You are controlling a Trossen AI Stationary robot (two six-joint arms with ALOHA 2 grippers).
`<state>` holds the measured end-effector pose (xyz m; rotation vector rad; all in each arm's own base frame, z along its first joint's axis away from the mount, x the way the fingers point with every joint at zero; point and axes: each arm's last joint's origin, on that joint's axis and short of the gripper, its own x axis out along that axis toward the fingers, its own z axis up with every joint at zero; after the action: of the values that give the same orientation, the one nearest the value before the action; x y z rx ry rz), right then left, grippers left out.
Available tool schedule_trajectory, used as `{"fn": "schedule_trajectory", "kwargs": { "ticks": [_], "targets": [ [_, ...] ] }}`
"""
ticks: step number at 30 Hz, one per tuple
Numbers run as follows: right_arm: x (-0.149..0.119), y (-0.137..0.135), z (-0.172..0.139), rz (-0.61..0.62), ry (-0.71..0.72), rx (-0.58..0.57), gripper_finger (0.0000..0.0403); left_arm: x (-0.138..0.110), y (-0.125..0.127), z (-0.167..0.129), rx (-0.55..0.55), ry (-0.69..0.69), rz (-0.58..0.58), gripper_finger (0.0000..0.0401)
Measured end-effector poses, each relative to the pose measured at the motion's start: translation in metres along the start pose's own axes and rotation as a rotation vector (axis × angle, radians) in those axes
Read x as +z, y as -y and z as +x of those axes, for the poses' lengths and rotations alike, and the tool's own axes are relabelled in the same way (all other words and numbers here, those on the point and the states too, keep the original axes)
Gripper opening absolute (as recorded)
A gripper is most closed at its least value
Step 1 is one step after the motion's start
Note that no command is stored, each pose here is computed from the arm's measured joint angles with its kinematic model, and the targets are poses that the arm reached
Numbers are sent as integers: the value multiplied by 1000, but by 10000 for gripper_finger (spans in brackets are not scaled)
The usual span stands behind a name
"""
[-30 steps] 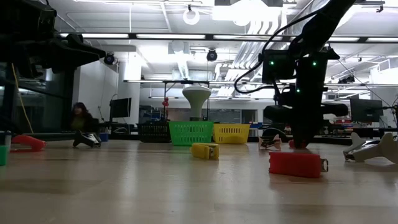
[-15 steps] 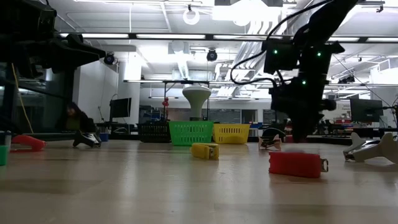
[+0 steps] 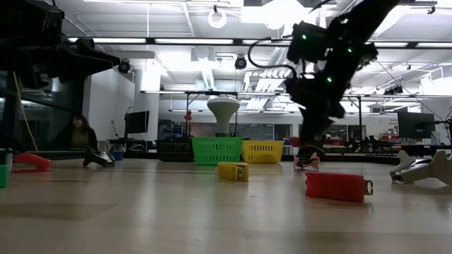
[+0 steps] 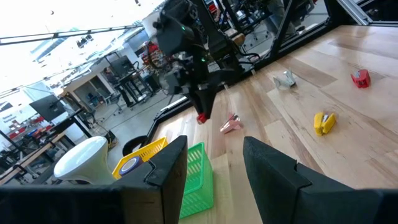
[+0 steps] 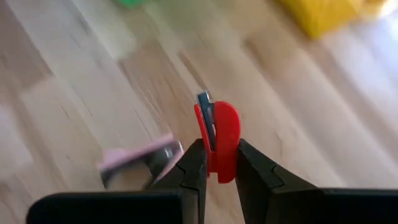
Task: Pick and place Stapler, Stapler remover, tape
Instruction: Put the top red stapler into the green bin
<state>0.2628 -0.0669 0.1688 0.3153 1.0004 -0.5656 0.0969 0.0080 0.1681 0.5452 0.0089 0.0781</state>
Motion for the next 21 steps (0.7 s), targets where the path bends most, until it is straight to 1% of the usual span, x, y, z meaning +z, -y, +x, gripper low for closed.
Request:
{"fn": "schedule_trajectory", "kwargs": {
  "ticks": [3,7,15,21],
  "targets": [
    [15,-5,-2,-58,33,8,49,0,0,0,0,0,0,154],
    [35,-13,2,-165,54,17,49,0,0,0,0,0,0,154],
    [76,-32,20,-386,85,57,49,0,0,0,0,0,0,154],
    [100,-43,32,-479,116,63,49,0,0,0,0,0,0,154]
  ]
}}
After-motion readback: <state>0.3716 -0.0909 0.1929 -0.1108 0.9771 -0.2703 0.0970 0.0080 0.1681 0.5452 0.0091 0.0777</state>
